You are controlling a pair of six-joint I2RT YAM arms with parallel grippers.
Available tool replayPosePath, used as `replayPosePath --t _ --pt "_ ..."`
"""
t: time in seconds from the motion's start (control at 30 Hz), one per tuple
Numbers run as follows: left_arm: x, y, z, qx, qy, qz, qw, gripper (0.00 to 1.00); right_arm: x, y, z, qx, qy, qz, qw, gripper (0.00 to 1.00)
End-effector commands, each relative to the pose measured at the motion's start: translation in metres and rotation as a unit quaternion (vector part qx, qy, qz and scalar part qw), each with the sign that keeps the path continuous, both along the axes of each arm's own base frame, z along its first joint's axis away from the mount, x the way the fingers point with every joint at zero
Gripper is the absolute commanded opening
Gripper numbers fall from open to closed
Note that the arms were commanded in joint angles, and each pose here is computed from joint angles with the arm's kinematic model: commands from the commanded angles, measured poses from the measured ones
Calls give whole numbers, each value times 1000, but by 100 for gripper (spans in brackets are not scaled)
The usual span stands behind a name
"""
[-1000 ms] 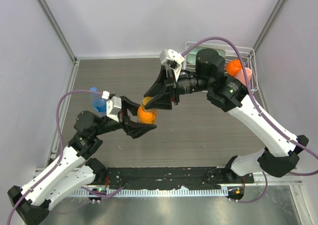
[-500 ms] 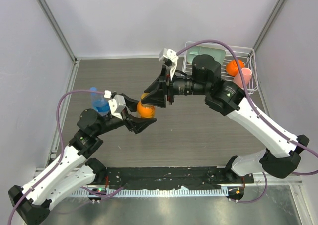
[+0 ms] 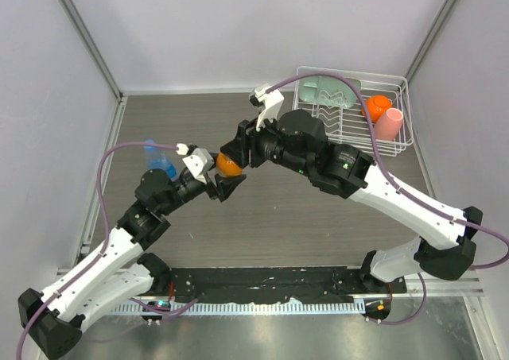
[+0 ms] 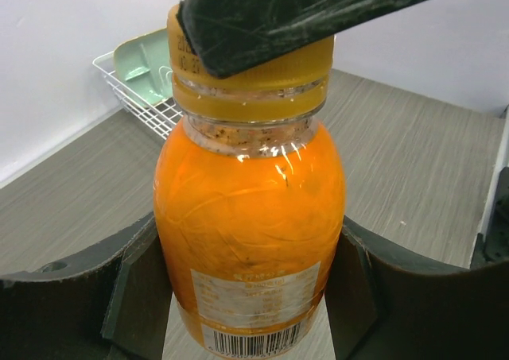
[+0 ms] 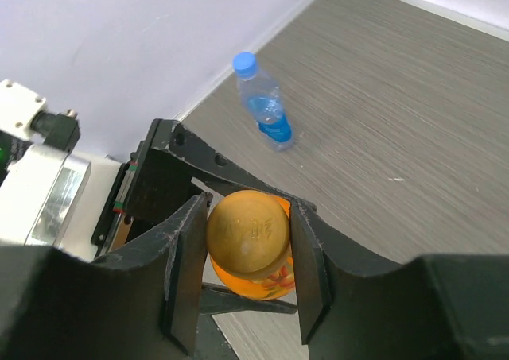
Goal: Screw on the bottle caps
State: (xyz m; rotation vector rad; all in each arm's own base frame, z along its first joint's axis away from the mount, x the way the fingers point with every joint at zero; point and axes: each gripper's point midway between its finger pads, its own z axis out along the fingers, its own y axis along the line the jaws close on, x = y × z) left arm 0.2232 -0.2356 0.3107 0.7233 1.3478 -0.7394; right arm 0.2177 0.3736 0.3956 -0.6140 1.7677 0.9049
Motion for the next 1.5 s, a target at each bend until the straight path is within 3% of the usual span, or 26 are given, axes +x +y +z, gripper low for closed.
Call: replayPosePath --t 0.0,0.1,0.27,0.43,0.67,0.73,0.77,0.83,0.87,0.97,1.1,1.47 --pt "9 25 92 -99 -133 67 984 0 -18 -21 -91 -146 84 -61 984 4" --pt "7 22 87 -95 -130 56 985 0 -21 -15 -78 -123 72 -66 988 15" --pt "2 18 81 -97 -119 40 987 0 -17 -5 -53 -87 57 -65 992 53" --pt "-5 15 75 -94 -112 20 989 0 -14 -4 -16 -62 21 -58 996 64" --pt "-14 12 70 -96 -101 -3 990 0 -22 -25 25 -60 -27 -32 997 71" --pt "-20 8 67 -102 -86 -23 991 0 -23 -40 38 -58 -41 -2 997 73" --pt "-27 4 67 -102 -82 -46 990 0 -46 -33 41 -45 -35 88 995 73" --pt "-41 -3 67 -109 -66 -87 988 0 -58 -48 51 -33 -69 168 983 75" --pt "-57 -10 64 -99 -64 -138 983 0 -86 -47 51 -17 -68 258 964 77" --pt "-81 -19 62 -96 -35 -207 973 0 -103 -56 67 6 -101 328 939 80" --pt "-107 -23 66 -88 -17 -279 956 0 -114 -56 79 20 -126 377 917 80" --pt "-139 -23 65 -73 10 -360 930 0 -123 -32 83 57 -125 470 872 80"
